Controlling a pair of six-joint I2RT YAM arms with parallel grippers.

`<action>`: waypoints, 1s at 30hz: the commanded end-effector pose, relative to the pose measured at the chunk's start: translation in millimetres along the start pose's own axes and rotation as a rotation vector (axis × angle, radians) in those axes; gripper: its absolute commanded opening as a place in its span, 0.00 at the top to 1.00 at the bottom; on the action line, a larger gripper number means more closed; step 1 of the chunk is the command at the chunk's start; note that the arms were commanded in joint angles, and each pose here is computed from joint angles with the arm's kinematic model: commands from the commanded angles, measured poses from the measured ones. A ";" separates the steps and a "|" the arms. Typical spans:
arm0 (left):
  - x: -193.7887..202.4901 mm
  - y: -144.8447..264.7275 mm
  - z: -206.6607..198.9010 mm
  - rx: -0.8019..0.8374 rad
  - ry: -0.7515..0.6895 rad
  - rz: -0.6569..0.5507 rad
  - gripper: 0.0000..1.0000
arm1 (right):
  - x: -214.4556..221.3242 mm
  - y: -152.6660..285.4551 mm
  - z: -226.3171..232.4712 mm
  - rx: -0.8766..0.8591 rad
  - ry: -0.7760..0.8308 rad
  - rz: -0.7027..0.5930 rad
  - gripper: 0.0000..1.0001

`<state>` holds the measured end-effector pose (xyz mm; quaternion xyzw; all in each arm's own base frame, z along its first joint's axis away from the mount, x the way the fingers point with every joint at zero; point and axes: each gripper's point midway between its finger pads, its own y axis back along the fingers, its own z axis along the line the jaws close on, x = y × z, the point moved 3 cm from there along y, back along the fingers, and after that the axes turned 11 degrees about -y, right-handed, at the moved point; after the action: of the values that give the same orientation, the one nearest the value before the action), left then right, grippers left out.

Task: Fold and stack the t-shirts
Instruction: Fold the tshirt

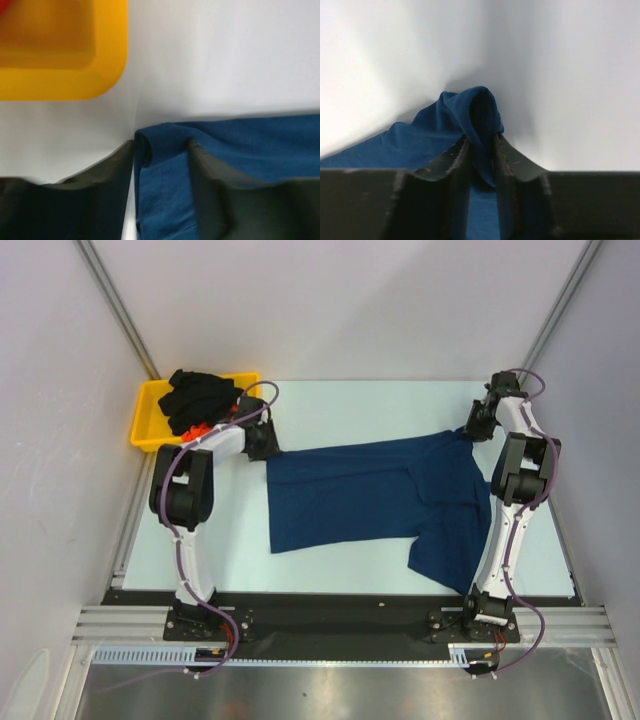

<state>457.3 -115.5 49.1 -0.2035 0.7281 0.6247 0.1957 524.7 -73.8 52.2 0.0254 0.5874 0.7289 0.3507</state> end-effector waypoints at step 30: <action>-117.1 -9.0 -3.0 -0.075 -0.091 -0.229 0.41 | -68.8 12.0 5.4 -0.045 -0.171 -0.138 0.70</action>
<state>552.7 -121.7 77.6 -0.2467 0.6870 0.6269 0.2724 566.3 -95.3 57.4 0.0434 0.5335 0.7272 0.4298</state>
